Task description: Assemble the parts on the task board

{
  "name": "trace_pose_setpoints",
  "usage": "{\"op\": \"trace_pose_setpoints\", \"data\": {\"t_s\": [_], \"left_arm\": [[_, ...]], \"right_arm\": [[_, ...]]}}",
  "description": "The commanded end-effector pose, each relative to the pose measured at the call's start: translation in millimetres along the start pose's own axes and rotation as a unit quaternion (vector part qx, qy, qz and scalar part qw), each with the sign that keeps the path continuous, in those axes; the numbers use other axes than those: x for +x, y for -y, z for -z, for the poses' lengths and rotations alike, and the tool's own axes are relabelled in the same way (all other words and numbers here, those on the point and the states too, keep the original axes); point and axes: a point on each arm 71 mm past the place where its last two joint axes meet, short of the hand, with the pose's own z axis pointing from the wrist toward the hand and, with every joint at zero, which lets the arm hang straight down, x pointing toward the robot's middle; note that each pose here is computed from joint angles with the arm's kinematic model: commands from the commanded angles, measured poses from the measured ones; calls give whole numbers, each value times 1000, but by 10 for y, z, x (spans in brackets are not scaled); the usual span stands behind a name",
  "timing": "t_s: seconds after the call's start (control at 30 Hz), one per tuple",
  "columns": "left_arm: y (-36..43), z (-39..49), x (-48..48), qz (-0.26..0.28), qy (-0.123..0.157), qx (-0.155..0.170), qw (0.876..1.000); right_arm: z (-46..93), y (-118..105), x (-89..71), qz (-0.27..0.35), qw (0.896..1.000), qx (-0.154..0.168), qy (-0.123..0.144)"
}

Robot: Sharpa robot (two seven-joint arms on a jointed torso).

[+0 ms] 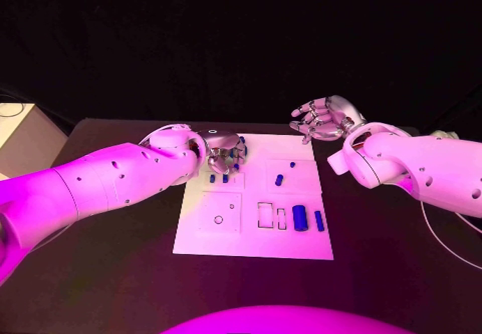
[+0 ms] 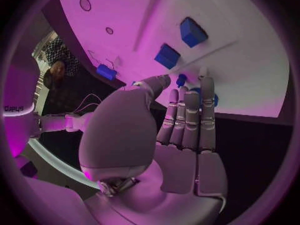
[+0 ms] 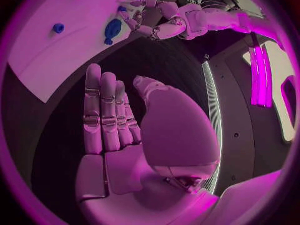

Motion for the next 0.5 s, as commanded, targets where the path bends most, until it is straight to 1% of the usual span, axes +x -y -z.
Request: {"op": "trace_pose_setpoints", "data": {"t_s": [0.03,0.23,0.5], "left_arm": [[5,-13,41,-3,-15,-1,1000],[-14,-30,78,-1,-16,-6,1000],[-49,-41,90,-1,-16,-15,1000]], "right_arm": [[-1,-26,-11,-6,1000,-18,9],[-2,-33,-18,-14,1000,-23,14],[-3,-36,-18,-17,999,-25,15]]}}
